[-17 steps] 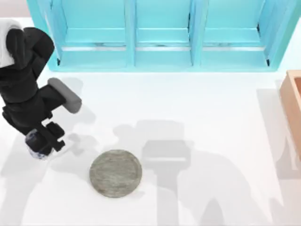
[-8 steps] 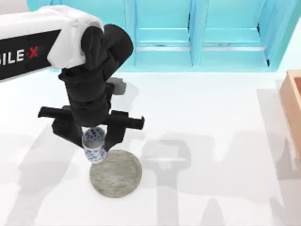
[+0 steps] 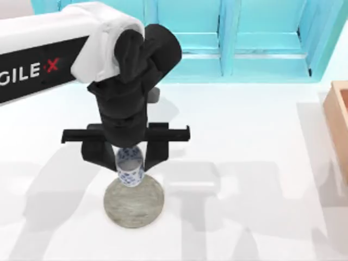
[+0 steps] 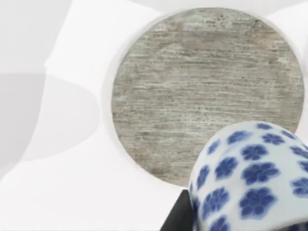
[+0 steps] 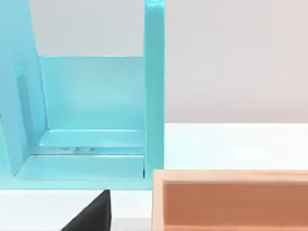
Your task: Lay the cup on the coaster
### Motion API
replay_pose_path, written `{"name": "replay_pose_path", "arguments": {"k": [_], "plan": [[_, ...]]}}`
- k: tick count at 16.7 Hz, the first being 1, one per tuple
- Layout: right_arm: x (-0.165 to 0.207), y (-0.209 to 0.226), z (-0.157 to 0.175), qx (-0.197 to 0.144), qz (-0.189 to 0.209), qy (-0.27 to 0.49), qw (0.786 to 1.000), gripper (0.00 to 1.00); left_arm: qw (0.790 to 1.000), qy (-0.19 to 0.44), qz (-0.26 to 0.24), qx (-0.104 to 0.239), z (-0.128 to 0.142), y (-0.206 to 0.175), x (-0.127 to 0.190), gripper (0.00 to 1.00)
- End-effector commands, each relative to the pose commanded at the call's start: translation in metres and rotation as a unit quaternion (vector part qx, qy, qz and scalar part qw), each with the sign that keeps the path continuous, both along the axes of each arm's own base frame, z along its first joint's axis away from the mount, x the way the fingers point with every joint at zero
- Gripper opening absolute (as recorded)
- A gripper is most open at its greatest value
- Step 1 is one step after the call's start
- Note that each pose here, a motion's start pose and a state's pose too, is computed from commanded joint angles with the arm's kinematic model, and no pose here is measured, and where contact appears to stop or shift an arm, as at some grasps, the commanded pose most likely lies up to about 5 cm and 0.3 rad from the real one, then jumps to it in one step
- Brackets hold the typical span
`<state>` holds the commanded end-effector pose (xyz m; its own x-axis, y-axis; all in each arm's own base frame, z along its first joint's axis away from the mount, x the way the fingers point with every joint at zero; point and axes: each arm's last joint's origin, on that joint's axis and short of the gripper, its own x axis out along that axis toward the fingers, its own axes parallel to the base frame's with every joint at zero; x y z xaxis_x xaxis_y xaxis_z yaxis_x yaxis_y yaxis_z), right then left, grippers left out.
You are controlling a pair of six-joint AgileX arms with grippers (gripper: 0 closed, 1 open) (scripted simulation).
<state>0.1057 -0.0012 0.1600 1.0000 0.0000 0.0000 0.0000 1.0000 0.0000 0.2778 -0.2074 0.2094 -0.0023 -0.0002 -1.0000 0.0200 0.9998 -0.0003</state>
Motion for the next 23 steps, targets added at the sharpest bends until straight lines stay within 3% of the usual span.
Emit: {"name": "replay_pose_path", "arguments": {"k": [5, 12, 16, 23], "plan": [[0.000, 0.000, 0.000, 0.000, 0.000, 0.000, 1.000, 1.00, 1.000, 0.004, 0.002, 0.002, -0.007, 0.001, 0.001, 0.00], [0.000, 0.000, 0.000, 0.000, 0.000, 0.000, 1.000, 1.00, 1.000, 0.001, 0.000, 0.000, -0.063, 0.000, 0.000, 0.00], [0.000, 0.000, 0.000, 0.000, 0.000, 0.000, 1.000, 1.00, 1.000, 0.000, 0.000, 0.000, -0.065, 0.000, 0.000, 0.00], [0.000, 0.000, 0.000, 0.000, 0.000, 0.000, 1.000, 1.00, 1.000, 0.000, 0.000, 0.000, -0.065, 0.000, 0.000, 0.53]]}}
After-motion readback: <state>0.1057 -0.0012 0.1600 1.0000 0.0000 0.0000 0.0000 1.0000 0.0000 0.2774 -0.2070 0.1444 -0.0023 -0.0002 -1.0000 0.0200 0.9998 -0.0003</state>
